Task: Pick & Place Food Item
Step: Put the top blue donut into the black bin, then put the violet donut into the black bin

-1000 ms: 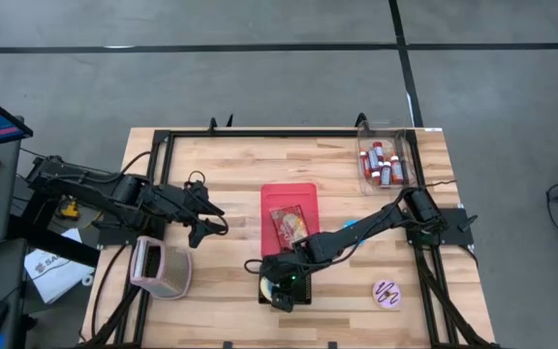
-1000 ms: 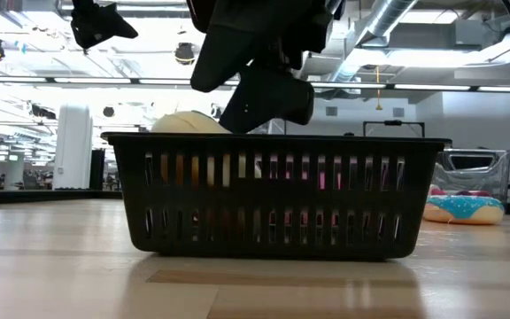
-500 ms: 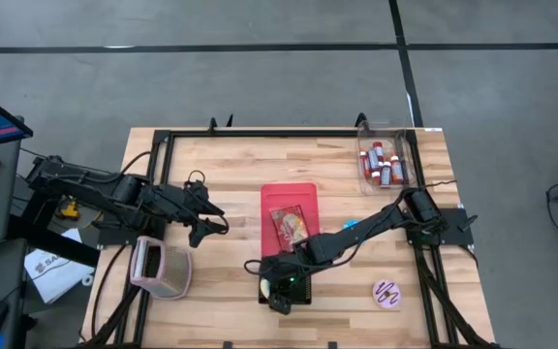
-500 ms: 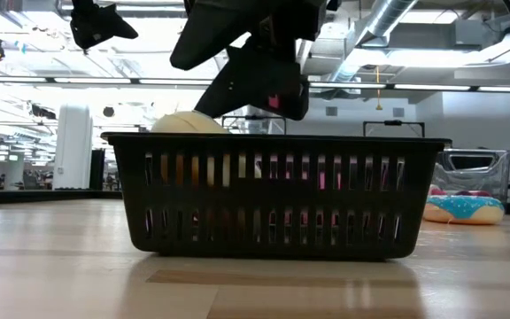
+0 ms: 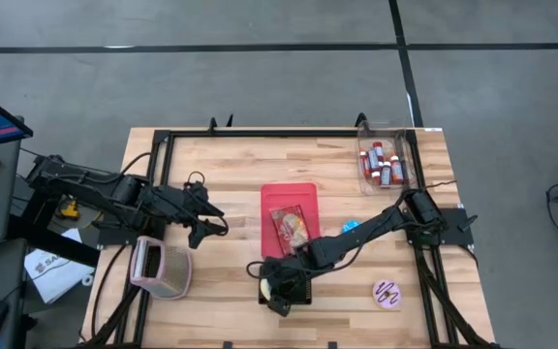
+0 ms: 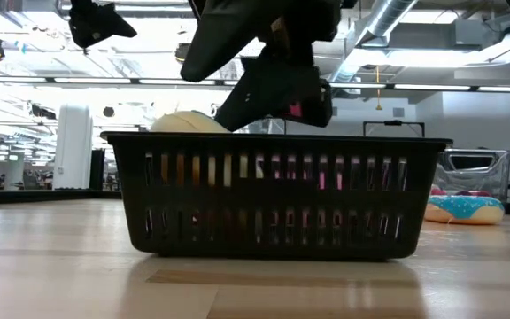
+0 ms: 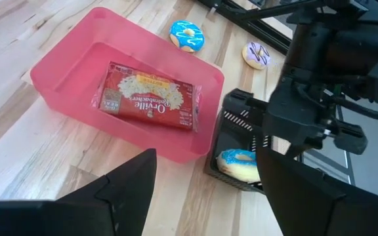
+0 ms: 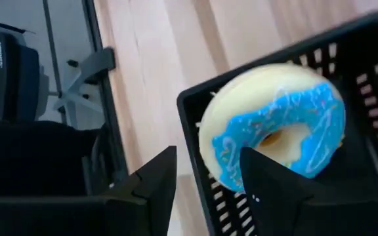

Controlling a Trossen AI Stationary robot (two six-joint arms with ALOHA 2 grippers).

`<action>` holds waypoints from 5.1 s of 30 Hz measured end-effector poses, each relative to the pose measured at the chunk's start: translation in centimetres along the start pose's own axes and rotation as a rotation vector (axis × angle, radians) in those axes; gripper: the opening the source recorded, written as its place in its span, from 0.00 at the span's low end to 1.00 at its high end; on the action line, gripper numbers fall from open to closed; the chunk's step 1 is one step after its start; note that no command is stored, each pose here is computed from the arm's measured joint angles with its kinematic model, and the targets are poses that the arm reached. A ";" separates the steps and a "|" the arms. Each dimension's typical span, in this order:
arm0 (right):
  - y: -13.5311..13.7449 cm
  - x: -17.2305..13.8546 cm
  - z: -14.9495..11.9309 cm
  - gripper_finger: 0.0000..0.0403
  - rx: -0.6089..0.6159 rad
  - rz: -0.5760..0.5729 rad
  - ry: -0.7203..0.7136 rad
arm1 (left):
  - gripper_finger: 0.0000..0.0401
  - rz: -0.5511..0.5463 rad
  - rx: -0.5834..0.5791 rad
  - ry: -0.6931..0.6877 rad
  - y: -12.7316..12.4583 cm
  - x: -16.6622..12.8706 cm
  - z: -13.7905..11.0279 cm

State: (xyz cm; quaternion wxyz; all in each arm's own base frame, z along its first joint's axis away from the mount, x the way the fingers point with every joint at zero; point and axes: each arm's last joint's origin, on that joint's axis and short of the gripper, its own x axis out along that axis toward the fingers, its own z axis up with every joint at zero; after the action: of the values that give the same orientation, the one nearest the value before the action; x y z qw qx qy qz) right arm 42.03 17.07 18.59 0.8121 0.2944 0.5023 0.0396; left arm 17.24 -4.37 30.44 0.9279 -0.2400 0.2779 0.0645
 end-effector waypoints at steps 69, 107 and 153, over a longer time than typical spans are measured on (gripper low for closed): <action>-0.6 -8.6 -21.9 0.58 0.659 -0.579 0.245 | 0.65 -0.064 -0.110 -0.111 0.2 2.0 -1.3; -2.0 -7.9 -23.2 0.56 0.602 -0.630 0.224 | 0.65 -0.082 -0.177 -0.113 0.3 2.0 -1.1; -3.9 -6.7 -24.3 0.56 0.586 -0.608 0.228 | 0.65 -0.104 -0.190 -0.095 0.2 2.0 -1.1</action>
State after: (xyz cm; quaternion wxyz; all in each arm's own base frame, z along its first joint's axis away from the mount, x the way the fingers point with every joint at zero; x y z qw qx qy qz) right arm 17.43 22.05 14.08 0.6084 0.3450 0.6424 -0.3134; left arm 18.33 -4.74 28.45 0.9152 -0.3375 0.2135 0.0535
